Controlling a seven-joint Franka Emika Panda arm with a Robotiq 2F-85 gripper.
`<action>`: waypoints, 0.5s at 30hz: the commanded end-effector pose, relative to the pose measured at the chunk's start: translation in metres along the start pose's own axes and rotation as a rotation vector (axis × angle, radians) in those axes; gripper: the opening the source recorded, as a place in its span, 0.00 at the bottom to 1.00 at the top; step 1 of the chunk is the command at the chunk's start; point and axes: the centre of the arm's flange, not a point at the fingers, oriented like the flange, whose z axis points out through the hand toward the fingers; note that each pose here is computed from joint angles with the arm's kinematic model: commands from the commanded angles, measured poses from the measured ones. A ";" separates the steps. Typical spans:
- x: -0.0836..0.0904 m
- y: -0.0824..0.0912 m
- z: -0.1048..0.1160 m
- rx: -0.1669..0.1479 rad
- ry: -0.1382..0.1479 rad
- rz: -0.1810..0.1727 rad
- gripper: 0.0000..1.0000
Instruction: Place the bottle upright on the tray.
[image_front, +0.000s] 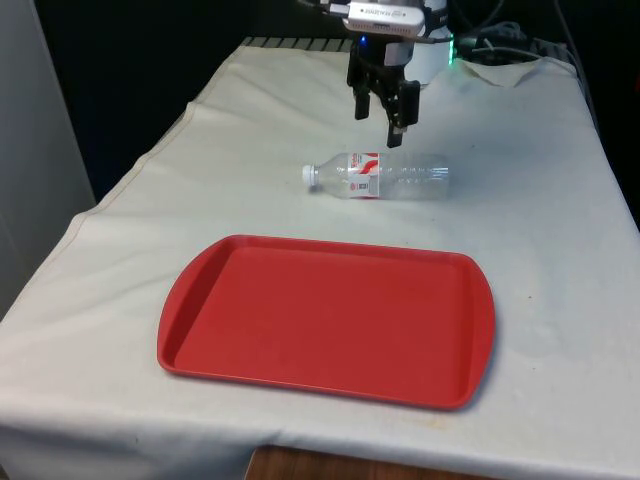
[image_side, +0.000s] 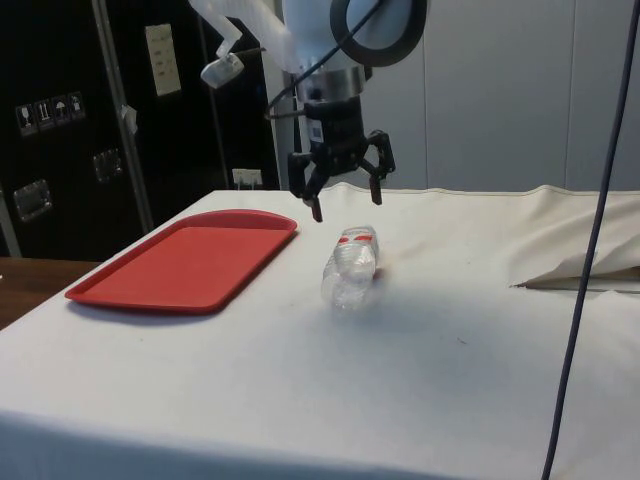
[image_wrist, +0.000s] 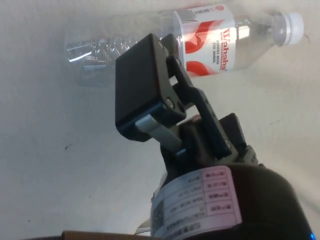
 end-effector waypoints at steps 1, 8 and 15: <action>0.002 0.000 0.000 0.002 0.009 0.016 1.00; 0.003 -0.001 -0.001 0.005 0.011 0.057 1.00; 0.002 -0.001 -0.002 0.005 0.004 0.086 1.00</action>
